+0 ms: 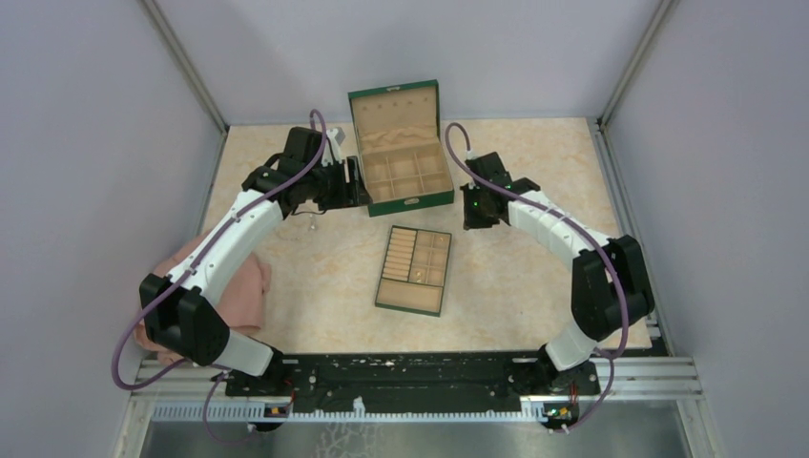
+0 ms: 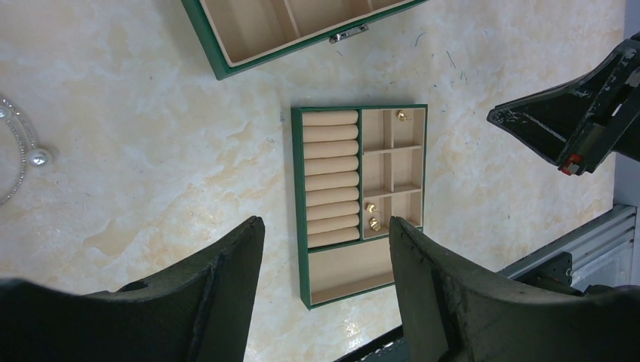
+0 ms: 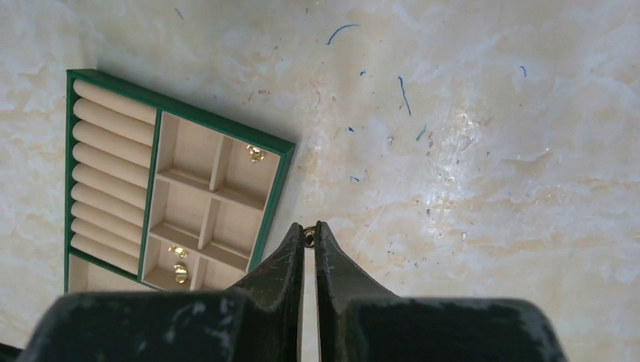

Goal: Organize the mixed jewelry

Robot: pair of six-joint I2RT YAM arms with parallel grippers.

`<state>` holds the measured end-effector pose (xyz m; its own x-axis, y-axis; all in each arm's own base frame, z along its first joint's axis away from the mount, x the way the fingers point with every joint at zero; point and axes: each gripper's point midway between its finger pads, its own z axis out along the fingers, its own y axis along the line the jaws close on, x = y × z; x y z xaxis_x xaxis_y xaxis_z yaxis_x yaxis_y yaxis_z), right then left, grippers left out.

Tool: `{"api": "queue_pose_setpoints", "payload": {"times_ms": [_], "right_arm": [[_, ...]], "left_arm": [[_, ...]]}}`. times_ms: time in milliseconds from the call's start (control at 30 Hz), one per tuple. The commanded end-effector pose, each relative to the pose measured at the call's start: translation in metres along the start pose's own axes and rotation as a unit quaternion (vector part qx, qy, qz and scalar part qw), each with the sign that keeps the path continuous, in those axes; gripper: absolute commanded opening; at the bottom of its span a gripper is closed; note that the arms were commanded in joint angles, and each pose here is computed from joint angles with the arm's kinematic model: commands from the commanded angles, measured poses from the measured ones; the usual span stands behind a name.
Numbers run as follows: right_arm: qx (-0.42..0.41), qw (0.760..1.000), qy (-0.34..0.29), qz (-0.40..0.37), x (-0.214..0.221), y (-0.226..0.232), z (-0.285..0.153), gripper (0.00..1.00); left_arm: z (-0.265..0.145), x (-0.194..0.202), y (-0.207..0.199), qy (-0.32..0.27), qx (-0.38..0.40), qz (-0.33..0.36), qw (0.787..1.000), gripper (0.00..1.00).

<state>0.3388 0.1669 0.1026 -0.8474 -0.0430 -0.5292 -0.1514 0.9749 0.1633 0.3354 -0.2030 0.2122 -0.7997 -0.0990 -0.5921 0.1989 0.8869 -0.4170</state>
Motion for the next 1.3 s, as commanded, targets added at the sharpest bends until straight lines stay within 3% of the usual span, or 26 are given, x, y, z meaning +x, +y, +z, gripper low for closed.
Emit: {"api": "queue_pose_setpoints", "payload": {"times_ms": [0,367,600,767,1133,1267], "right_arm": [[-0.044,0.999,-0.017,0.011,-0.010,0.015,-0.010,0.02],[-0.072,0.997,0.005,-0.010,-0.005,0.065,0.025,0.02],[-0.060,0.998,0.020,-0.017,0.001,0.064,0.043,0.03],[-0.060,0.998,0.029,-0.018,0.005,0.064,0.049,0.11],[-0.050,0.998,-0.019,-0.023,-0.019,0.060,0.013,0.17],[-0.042,0.999,-0.024,-0.010,-0.003,0.049,-0.007,0.26]], "left_arm": [[0.002,-0.009,0.000,-0.015,0.002,0.009,1.000,0.68],[0.005,-0.003,0.007,-0.009,-0.014,-0.005,1.000,0.69],[0.005,-0.001,0.008,-0.008,-0.015,-0.004,1.000,0.69],[0.008,-0.002,0.007,-0.006,-0.011,-0.001,1.000,0.69],[0.008,-0.004,0.009,-0.006,-0.020,0.004,1.000,0.69],[0.006,0.000,0.012,-0.006,-0.024,0.004,1.000,0.69]]}}
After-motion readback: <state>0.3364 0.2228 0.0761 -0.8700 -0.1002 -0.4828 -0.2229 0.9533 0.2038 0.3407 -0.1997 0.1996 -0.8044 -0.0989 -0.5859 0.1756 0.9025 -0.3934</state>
